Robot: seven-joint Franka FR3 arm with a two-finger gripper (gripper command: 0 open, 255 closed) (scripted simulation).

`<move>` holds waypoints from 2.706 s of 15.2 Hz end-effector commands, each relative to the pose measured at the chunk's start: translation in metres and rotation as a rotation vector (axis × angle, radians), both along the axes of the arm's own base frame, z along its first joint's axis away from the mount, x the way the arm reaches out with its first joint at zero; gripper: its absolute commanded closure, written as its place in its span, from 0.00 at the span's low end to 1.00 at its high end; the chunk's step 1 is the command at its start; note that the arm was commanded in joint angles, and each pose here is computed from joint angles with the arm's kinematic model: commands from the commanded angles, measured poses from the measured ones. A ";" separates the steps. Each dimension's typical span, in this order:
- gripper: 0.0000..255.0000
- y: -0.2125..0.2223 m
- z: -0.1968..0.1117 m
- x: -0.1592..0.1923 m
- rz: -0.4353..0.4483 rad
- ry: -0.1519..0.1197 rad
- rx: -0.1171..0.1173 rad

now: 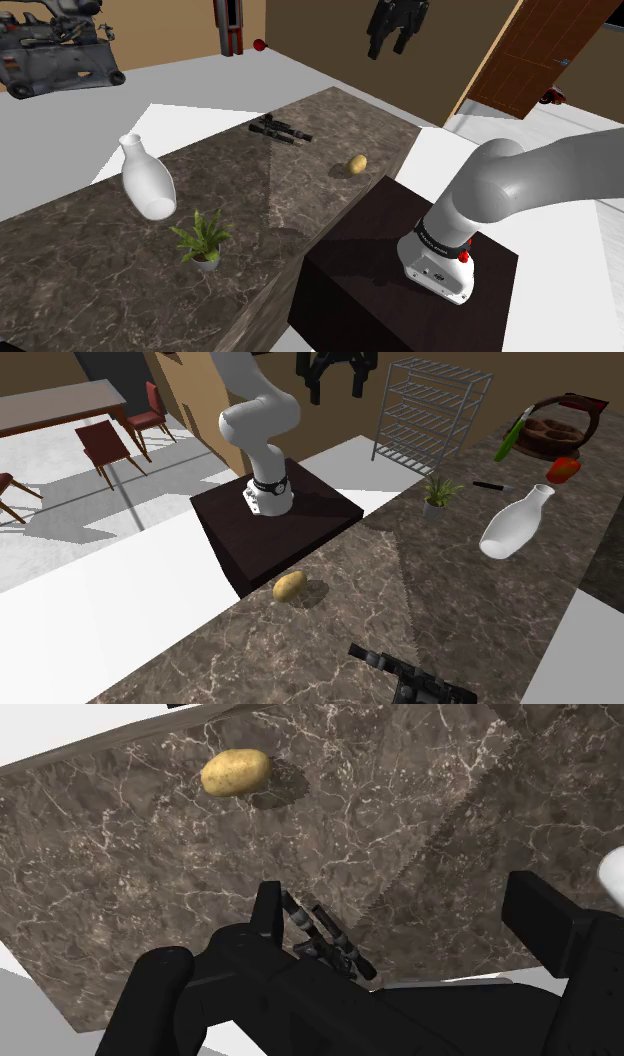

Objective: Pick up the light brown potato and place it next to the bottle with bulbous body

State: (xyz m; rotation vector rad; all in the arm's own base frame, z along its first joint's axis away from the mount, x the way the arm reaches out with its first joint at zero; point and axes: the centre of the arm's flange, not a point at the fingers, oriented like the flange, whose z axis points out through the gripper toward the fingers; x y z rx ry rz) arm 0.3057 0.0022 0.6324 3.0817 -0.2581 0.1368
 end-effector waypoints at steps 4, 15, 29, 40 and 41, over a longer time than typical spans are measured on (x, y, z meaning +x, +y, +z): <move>0.00 -0.016 -0.034 0.014 -0.100 0.004 0.012; 0.00 -0.079 -0.162 0.050 -0.469 0.019 0.058; 0.00 -0.163 -0.330 0.057 -0.938 0.039 0.116; 0.00 -0.198 -0.433 0.046 -1.164 0.048 0.144; 0.00 -0.197 -0.439 0.047 -1.164 0.048 0.144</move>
